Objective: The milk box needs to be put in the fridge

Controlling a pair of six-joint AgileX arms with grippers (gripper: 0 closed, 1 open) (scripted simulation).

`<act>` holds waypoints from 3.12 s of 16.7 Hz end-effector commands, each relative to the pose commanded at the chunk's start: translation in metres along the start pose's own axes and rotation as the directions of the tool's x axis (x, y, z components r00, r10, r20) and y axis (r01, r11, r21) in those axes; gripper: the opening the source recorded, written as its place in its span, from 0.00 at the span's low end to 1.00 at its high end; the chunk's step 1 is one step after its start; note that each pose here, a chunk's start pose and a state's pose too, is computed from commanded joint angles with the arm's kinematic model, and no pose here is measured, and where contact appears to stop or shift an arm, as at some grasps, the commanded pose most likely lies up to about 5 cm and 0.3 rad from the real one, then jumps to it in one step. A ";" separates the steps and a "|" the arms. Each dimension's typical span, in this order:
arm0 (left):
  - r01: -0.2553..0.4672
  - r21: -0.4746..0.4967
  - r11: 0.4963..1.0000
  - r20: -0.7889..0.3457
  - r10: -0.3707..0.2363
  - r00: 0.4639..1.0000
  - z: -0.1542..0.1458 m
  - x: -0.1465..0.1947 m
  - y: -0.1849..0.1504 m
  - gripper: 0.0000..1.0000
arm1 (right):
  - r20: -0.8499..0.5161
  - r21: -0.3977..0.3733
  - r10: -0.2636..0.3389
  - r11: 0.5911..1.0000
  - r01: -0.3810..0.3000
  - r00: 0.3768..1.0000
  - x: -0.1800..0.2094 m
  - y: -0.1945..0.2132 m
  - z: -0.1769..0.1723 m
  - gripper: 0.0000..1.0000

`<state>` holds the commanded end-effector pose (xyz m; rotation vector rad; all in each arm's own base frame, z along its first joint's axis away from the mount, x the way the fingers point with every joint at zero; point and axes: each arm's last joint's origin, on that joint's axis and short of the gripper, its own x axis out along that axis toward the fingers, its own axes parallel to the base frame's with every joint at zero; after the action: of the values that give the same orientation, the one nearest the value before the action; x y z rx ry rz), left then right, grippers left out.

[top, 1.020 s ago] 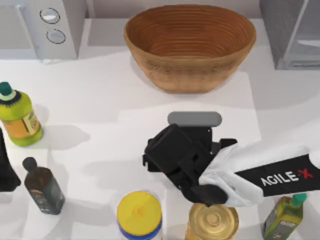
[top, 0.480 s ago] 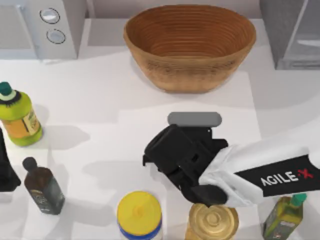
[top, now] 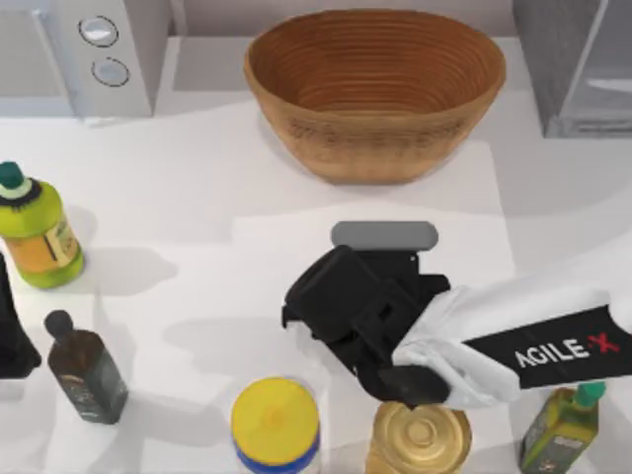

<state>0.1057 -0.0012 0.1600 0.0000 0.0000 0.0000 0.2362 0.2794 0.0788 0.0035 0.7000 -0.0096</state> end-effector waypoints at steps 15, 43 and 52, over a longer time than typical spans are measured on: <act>0.000 0.000 1.000 0.000 0.000 1.000 0.000 0.000 0.000 1.00 | -0.045 -0.005 0.036 0.999 -0.036 0.998 -0.060 0.017 0.085 0.00; 0.000 0.000 1.000 0.000 0.000 1.000 0.000 0.000 0.000 1.00 | 0.510 0.067 0.149 0.975 -0.212 0.847 -0.193 -0.241 0.073 0.00; 0.000 0.000 1.000 0.000 0.000 1.000 0.000 0.000 0.000 1.00 | 0.644 -0.006 0.012 1.000 -0.010 0.765 -0.150 -0.282 -0.020 0.00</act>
<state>0.1057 -0.0012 0.1600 0.0000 0.0000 0.0000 0.1057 -0.0009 0.1607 0.0015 0.0008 0.0017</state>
